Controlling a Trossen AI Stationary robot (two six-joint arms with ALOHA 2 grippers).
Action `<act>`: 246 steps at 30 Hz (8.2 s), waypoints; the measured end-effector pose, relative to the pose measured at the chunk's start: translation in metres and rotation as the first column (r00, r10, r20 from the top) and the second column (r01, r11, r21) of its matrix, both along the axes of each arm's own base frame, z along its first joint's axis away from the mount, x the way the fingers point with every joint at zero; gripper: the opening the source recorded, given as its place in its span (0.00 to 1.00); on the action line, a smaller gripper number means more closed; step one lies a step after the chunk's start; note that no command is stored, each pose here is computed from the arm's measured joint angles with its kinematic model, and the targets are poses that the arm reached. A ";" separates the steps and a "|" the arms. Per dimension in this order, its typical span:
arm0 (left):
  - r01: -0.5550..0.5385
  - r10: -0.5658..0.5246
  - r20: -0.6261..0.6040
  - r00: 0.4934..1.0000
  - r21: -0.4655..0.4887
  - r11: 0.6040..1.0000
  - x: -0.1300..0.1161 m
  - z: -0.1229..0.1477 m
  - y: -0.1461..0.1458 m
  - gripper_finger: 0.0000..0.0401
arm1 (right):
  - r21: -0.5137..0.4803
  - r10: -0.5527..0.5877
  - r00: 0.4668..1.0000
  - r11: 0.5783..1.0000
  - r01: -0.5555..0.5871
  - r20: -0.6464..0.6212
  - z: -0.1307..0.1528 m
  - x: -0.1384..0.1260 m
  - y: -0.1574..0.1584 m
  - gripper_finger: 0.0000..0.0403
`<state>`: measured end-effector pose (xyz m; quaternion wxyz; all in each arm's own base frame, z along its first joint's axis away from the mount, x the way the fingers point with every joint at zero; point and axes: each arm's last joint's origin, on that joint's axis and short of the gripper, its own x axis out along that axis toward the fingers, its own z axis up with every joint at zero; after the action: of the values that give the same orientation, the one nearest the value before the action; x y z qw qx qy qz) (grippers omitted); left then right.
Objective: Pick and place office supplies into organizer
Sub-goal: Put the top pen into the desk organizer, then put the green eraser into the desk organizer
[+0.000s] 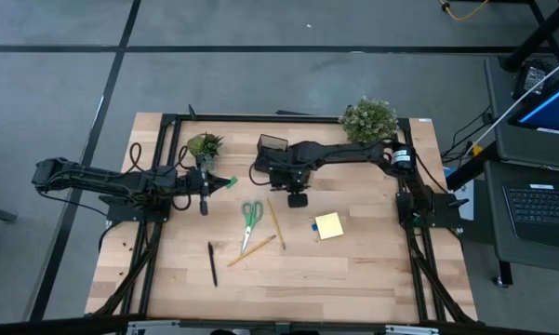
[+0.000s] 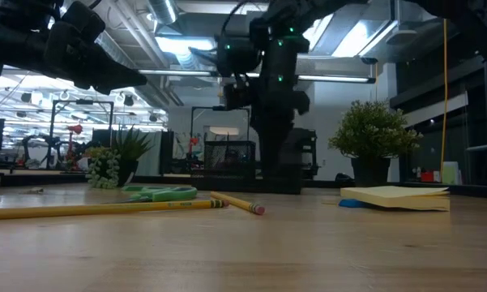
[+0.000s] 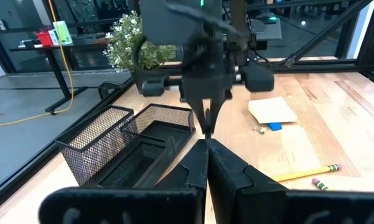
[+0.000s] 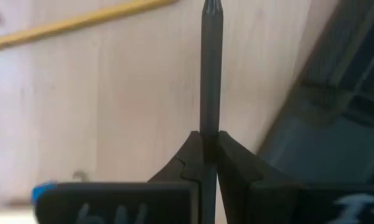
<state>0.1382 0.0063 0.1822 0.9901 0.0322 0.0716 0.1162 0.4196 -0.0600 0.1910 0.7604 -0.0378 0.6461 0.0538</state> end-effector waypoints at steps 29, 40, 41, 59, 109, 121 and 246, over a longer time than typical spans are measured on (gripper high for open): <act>-0.001 0.001 0.000 1.000 0.000 1.000 0.000 0.000 0.000 0.01 | -0.534 0.064 0.990 0.845 0.012 0.125 0.102 0.016 -0.039 0.08; 0.000 0.000 0.000 1.000 0.000 1.000 0.000 0.000 0.000 0.01 | -0.266 -0.054 0.898 0.946 0.186 0.437 0.111 0.024 -0.081 0.08; 0.000 0.000 0.000 1.000 0.000 1.000 0.000 0.000 0.000 0.01 | -0.247 -0.063 0.891 0.950 0.192 0.449 0.111 0.023 -0.086 0.07; -0.001 0.001 -0.013 1.000 -0.008 1.000 0.000 -0.002 0.000 0.01 | -0.088 -0.129 0.832 0.974 0.208 0.539 0.068 0.045 -0.125 0.07; -0.001 0.000 -0.032 0.999 -0.008 1.000 0.000 -0.004 0.000 0.01 | 0.040 -0.264 0.826 0.959 0.282 0.499 0.095 0.017 -0.133 0.07; -0.001 0.001 -0.031 1.000 -0.008 1.000 0.000 -0.004 0.000 0.01 | 0.073 -0.314 0.776 0.941 0.330 0.547 0.070 0.018 -0.145 0.07; -0.002 0.002 0.007 1.000 0.099 0.995 0.002 0.002 0.000 0.01 | 0.160 -0.194 0.263 0.976 0.146 0.945 0.029 -0.035 -0.044 0.03</act>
<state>0.1404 0.0066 0.1847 0.9874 0.0808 0.0623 0.1207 0.3847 -0.1040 0.2199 0.9967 0.0222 0.0617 -0.0482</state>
